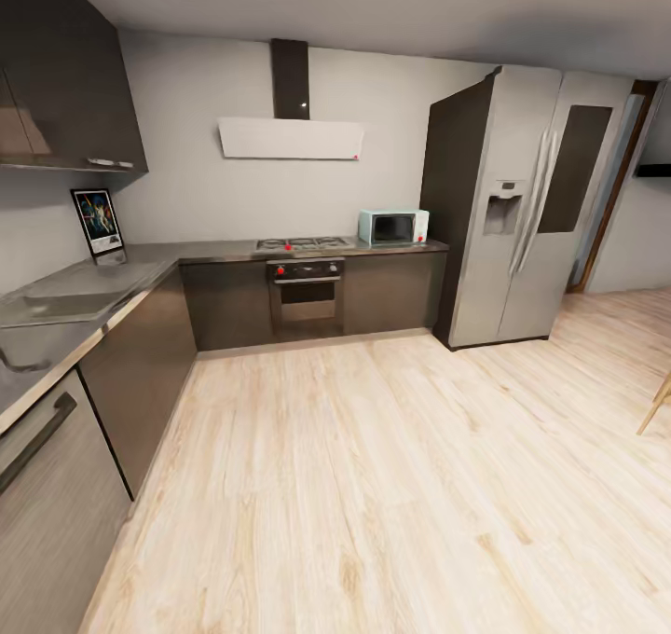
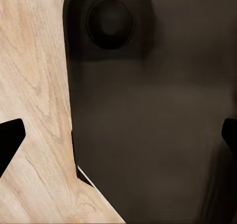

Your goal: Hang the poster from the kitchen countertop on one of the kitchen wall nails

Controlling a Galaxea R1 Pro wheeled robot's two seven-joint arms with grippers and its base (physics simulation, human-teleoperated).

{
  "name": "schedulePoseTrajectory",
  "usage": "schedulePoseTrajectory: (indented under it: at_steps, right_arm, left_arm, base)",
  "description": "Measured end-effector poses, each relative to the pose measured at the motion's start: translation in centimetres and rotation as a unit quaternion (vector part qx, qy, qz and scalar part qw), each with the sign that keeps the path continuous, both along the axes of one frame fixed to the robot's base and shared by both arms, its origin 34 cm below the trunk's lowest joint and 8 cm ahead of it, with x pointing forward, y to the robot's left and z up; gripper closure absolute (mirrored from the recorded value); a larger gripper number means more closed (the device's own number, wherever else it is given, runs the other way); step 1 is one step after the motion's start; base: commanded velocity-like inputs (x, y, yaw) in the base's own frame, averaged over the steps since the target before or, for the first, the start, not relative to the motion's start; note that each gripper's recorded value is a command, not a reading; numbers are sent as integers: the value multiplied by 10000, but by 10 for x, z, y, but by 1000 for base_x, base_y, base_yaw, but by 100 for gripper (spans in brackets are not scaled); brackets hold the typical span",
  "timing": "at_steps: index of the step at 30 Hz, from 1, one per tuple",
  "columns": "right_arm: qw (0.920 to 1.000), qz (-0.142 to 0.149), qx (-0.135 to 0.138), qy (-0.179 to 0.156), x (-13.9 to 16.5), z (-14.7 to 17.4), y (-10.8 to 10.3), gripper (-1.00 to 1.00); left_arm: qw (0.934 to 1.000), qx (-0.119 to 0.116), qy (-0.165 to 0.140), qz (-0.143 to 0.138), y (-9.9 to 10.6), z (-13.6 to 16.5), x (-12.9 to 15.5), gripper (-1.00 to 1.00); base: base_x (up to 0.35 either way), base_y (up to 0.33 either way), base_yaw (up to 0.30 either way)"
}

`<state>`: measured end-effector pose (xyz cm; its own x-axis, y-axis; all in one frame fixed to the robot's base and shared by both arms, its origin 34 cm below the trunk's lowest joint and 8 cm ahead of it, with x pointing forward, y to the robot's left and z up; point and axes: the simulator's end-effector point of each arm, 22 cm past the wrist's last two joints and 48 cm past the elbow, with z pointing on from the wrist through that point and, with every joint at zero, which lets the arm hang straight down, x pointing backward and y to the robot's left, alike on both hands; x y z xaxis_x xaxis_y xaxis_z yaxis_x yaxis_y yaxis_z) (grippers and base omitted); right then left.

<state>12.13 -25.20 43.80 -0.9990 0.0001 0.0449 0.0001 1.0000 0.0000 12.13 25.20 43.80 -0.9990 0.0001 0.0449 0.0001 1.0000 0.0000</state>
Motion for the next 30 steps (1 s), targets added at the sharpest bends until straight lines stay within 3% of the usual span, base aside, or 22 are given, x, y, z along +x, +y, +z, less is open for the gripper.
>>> schedulePoseTrajectory:
  at_steps: [6,9,22,30]
  right_arm:
    - [9998,-20,18,-192,32,-1,3,-100]
    - [9998,-21,18,-193,32,-1,3,-100]
    - [9998,-21,18,-193,32,-1,3,-100]
    - [9969,51,-59,-781,88,2,-9,-100]
  left_arm:
    - [9999,-161,-10,41,-26,1,-10,-100]
    - [9997,-225,-8,50,-36,2,-16,-100]
    - [9997,-225,-19,52,-36,2,-16,-100]
    - [9987,-2,-514,7,-1,1,26,-100]
  base:
    - [0,0,0]
    - [0,0,0]
    - [0,0,0]
    - [0,0,0]
